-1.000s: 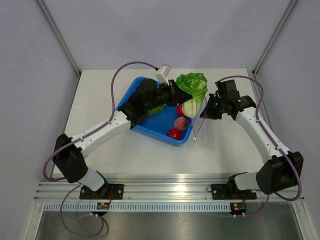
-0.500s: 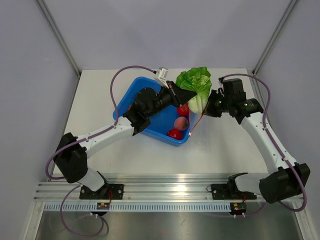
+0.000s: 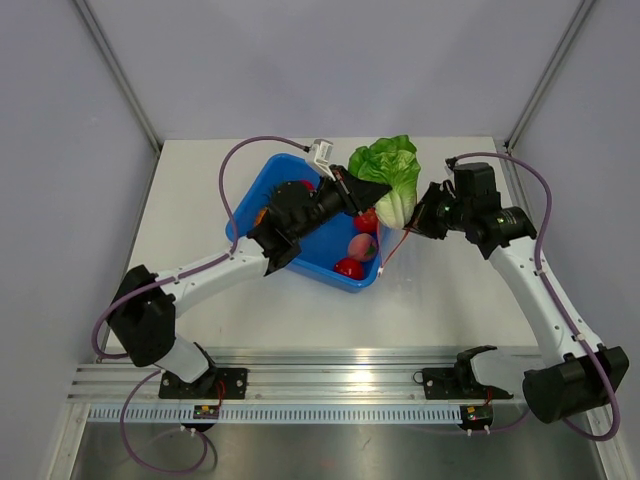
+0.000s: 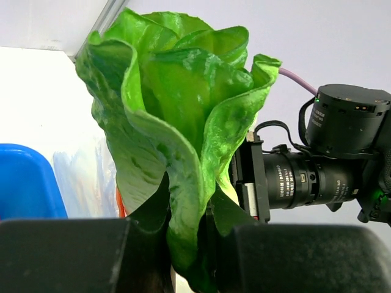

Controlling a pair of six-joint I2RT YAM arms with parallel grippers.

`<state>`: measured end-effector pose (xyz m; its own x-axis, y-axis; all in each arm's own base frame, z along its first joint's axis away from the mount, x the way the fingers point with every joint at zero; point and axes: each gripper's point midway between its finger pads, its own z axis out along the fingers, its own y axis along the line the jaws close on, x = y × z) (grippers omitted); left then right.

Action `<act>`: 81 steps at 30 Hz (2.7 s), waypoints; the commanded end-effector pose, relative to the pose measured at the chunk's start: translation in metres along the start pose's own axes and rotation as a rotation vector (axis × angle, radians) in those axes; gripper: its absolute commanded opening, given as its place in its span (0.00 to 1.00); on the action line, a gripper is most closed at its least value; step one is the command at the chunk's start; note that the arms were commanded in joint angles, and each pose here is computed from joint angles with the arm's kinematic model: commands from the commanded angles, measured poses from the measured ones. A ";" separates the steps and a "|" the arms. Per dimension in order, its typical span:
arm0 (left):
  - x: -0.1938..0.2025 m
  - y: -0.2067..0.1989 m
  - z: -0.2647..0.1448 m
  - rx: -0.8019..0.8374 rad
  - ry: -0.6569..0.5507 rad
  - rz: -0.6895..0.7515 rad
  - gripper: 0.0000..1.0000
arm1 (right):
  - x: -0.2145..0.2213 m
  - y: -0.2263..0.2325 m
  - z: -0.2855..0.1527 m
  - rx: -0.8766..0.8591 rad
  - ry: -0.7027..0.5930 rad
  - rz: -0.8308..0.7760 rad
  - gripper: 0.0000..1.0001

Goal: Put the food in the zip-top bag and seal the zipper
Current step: Place the fake vegetable in the zipper food storage bag.

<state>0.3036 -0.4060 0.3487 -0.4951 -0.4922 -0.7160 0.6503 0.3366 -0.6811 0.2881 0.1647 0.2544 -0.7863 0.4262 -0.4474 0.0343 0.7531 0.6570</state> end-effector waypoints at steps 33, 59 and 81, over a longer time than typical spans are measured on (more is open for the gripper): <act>0.042 0.025 -0.016 -0.099 0.106 0.033 0.00 | -0.017 0.052 -0.026 -0.256 -0.072 0.036 0.00; 0.070 0.001 -0.030 -0.140 0.362 0.026 0.78 | -0.020 0.040 -0.029 -0.275 -0.206 0.069 0.00; 0.051 -0.004 -0.096 -0.195 0.460 0.261 0.99 | -0.031 0.057 -0.023 -0.385 -0.233 0.094 0.00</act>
<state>0.2262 -0.3629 0.2889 -0.6010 0.0202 -0.7990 0.6590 0.5782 -0.4811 0.2935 0.1783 0.2952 -0.6606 0.6034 -0.4466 -0.0910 0.5261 0.8455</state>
